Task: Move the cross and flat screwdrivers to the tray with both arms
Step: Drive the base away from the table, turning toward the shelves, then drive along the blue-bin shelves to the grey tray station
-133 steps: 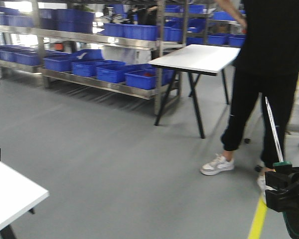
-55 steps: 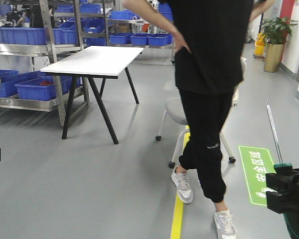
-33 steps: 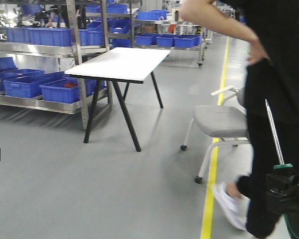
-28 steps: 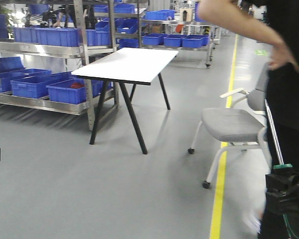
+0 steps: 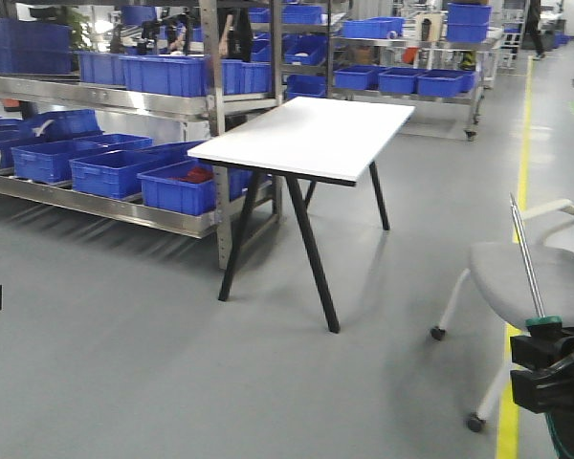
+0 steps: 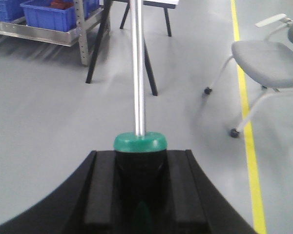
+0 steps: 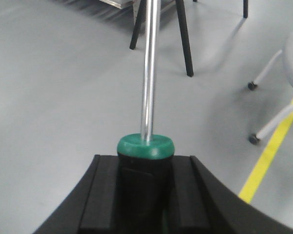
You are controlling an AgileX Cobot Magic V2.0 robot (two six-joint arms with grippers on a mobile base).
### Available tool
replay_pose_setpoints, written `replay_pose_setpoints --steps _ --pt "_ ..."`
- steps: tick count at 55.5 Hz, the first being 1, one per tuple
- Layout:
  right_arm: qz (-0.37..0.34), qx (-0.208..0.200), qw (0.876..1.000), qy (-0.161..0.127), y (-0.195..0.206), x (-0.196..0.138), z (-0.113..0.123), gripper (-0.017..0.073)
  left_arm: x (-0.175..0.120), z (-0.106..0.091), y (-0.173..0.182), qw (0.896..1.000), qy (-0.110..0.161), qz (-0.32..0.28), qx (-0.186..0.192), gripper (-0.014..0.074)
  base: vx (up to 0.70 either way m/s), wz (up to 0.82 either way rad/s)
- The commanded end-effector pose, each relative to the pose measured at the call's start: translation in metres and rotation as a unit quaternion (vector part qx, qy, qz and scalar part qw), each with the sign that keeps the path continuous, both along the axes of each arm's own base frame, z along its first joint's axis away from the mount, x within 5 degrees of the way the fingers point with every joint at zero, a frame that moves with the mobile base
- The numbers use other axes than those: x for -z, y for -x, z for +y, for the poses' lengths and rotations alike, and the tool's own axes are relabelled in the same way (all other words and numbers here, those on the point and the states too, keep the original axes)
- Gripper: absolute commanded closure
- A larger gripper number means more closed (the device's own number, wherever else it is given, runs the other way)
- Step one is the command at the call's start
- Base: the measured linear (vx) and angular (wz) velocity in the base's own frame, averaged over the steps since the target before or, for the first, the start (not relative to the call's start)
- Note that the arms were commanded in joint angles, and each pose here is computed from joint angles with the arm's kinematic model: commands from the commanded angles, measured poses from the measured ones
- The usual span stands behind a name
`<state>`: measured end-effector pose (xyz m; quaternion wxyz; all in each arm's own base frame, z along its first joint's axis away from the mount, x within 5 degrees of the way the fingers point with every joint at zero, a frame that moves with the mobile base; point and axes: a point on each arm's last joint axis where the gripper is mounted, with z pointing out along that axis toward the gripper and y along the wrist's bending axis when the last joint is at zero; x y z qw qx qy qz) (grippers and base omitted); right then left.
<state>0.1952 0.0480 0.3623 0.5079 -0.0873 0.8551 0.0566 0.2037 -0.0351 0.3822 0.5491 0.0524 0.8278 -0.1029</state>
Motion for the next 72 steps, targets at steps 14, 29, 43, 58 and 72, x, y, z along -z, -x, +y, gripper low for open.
replay_pose_setpoints --steps 14,29,43,58,72 --pt "-0.063 -0.004 0.998 -0.010 0.0000 -0.0198 0.0001 0.0567 -0.0200 0.0007 0.0018 0.998 0.021 -0.060 -0.010 0.0594 0.60 0.24" --pt "-0.063 -0.004 0.998 -0.010 0.0000 -0.0198 0.0001 0.0567 -0.0200 0.0007 0.0018 0.998 0.021 -0.060 -0.010 0.0594 0.61 0.33" --pt "-0.062 -0.004 0.998 -0.010 0.0001 -0.0197 0.0001 0.0567 -0.0200 0.0007 0.0018 0.998 0.021 -0.060 -0.010 0.0594 0.62 0.44" --pt "-0.056 -0.003 0.998 -0.008 0.0004 -0.0187 -0.0001 0.0567 -0.0199 0.0007 0.0018 0.998 0.021 -0.060 -0.010 0.0594 0.62 0.57" --pt "-0.055 -0.003 0.998 -0.008 0.0005 -0.0185 -0.0002 0.0567 -0.0199 0.0007 0.0018 0.998 0.021 -0.060 -0.010 0.0594 0.60 0.63"
